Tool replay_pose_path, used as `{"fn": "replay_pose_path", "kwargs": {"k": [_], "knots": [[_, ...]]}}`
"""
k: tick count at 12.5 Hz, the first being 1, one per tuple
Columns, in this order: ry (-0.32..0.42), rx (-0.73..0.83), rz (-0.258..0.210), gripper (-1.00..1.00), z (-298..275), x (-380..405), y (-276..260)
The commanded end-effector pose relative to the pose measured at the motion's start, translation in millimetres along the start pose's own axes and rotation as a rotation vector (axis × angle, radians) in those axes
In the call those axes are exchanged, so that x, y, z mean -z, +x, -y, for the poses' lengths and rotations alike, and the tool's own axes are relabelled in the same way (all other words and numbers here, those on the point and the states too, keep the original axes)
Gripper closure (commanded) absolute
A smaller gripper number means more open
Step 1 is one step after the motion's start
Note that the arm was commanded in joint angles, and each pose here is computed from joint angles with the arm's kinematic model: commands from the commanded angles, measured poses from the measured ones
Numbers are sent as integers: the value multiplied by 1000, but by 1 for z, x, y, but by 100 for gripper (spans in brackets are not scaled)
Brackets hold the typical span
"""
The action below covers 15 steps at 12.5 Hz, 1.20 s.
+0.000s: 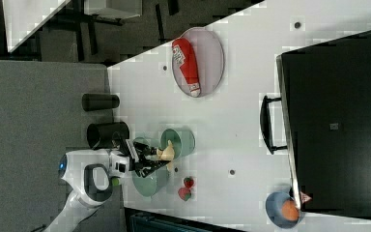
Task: Pick Banana and place it in mug.
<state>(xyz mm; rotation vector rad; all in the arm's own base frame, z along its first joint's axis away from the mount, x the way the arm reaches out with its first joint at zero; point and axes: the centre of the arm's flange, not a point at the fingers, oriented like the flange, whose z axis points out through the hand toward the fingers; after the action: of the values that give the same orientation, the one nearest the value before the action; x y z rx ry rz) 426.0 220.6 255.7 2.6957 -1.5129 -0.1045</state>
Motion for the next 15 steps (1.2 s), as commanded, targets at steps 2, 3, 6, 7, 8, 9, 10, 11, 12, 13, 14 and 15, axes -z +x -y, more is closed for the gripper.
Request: {"fn": "replay_pose_path", "kwargs": {"k": [2,3,6,7,8,9,10,11,12,13,14,15], "knots": [[101,-56,-12,-93,17,42,-12],[126,-59,-16,-100,21,50,-11],[178,-95,-47,-100,23,95,12],[170,-82,-62,-100,21,117,26],[158,-34,-78,-100,17,142,40],[147,16,-91,-100,12,170,57],[137,24,-98,-100,3,200,77],[127,24,-99,-100,-9,229,97],[110,32,-95,-100,-24,256,115],[96,43,-86,-100,-40,280,132],[95,48,-80,-100,-56,302,148],[106,45,-77,-100,-71,321,164]]}}
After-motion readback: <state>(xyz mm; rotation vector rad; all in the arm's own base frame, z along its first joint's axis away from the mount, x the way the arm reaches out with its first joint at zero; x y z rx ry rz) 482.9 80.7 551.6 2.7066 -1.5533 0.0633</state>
